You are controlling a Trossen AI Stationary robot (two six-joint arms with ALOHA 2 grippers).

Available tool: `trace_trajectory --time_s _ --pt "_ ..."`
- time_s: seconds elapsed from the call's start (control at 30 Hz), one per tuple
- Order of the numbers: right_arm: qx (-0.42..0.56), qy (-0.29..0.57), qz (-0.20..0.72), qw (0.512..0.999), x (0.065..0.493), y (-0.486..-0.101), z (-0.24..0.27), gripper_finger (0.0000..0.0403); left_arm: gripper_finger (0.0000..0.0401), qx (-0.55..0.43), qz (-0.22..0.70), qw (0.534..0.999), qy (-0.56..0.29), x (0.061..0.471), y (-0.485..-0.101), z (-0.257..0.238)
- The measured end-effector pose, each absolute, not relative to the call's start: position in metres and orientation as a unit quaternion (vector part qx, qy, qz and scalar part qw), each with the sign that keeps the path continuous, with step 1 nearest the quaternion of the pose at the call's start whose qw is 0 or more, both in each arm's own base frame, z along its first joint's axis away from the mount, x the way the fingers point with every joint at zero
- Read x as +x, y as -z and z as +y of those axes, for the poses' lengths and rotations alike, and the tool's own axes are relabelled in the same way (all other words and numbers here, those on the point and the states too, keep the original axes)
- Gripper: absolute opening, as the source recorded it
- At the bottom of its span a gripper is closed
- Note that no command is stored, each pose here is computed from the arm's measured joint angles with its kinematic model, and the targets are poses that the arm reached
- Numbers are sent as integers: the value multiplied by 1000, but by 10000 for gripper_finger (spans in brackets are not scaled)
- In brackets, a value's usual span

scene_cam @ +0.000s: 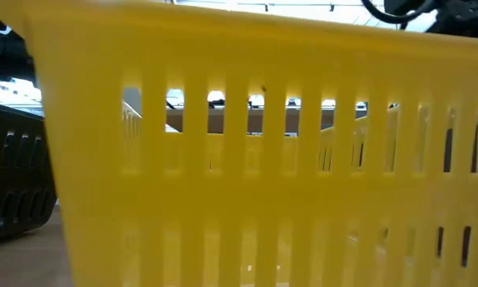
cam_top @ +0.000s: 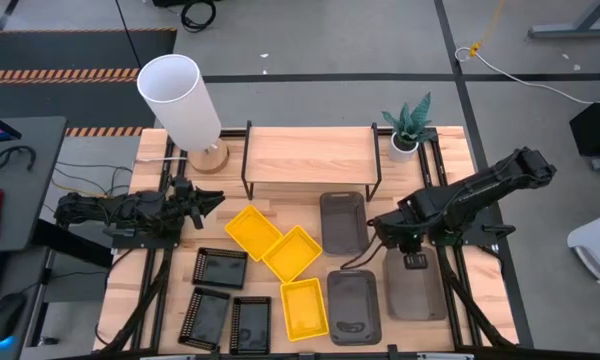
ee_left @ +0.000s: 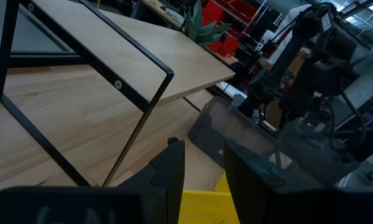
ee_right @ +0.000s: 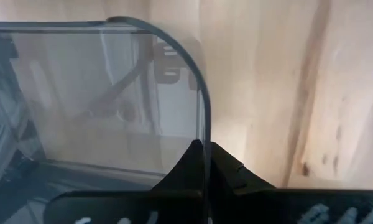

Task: Stack baskets on shelf by color
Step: Stack the bottom right transparent black bin on top of the bottom left black bin

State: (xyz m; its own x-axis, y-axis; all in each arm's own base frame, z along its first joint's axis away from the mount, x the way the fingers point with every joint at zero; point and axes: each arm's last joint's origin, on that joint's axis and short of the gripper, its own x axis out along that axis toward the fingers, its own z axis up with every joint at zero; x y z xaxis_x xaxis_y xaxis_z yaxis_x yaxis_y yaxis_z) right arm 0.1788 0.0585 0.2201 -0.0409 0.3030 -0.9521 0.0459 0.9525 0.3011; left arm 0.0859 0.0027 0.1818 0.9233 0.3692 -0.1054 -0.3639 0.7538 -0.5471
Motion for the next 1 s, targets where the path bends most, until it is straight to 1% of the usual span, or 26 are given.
trace_trajectory --time_s 0.2,0.37,0.57,0.8,0.9,1.0 --pt "112 -100 697 701 185 -230 53 4 117 -291 -5 936 -196 86 -182 3" --pt "117 -88 697 702 186 -229 47 4 117 -291 -5 936 -196 86 -182 3" --pt "104 -104 691 707 188 -229 41 4 117 -291 -5 936 -196 86 -182 3" --pt "105 -86 685 716 189 -231 31 4 117 -291 -5 936 -196 86 -182 3" --pt "117 -91 687 711 187 -241 30 4 117 -291 -5 936 -196 86 -182 3" --pt "117 -92 682 716 189 -258 27 4 117 -291 -5 936 -196 86 -182 3"
